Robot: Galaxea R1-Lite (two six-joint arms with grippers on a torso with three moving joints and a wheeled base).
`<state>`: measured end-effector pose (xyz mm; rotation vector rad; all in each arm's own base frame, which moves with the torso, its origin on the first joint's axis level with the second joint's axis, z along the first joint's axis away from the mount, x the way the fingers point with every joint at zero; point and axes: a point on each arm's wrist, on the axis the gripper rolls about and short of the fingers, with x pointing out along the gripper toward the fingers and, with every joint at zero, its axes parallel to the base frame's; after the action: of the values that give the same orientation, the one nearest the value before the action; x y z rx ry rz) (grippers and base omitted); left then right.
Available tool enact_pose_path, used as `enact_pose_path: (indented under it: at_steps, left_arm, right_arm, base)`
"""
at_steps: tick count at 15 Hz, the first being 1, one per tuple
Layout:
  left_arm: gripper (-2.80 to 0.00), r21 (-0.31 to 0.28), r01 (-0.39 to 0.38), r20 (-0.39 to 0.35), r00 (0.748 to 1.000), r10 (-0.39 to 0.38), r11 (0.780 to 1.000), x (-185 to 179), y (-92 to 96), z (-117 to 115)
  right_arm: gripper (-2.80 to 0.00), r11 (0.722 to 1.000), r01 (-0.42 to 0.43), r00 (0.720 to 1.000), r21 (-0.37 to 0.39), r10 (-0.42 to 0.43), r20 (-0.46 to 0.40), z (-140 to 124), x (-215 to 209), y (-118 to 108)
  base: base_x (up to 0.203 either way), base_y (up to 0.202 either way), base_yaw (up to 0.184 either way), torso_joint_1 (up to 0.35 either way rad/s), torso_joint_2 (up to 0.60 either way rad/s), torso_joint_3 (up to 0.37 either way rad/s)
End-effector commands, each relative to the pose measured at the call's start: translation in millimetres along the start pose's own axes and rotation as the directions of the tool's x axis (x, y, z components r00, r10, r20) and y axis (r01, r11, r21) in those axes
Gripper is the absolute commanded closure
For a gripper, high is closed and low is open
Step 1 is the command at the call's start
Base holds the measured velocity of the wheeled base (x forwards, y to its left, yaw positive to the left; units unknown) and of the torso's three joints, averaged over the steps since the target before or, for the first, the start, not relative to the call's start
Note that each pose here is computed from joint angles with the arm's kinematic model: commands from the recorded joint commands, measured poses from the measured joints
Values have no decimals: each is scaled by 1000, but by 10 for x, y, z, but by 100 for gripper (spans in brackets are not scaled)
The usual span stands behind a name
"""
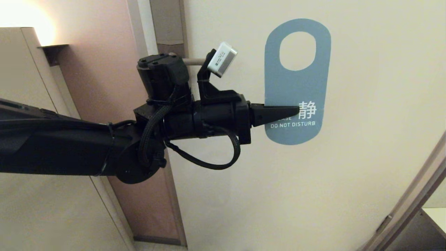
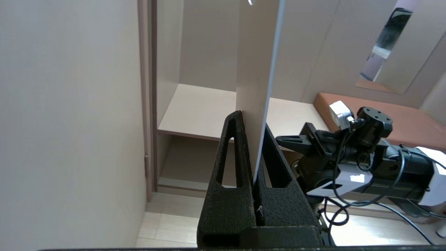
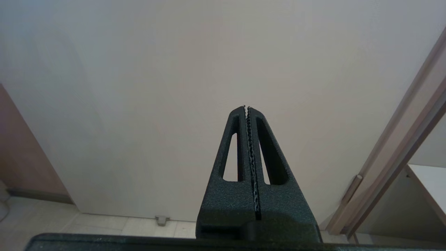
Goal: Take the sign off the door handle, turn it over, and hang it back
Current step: Hand it to the other hand
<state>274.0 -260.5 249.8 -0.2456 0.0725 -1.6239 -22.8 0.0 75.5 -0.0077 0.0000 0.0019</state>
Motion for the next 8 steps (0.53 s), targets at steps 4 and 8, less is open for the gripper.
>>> enact_pose_path:
  at_steps: [4,8]
  left_arm:
    - [0,-4,22,-6,1000,-22,1000,52,-41,-24]
    - [0,-41,33,-3,999,-33,999,71,-77,-16]
  right_arm:
    - [0,1000,0,1000,2,0,0,0,0,0]
    - [0,1000,2,1000,0,-2,0,0,0,0]
  base:
    - [0,0,0,0,0,0]
    - [0,0,0,0,0,0]
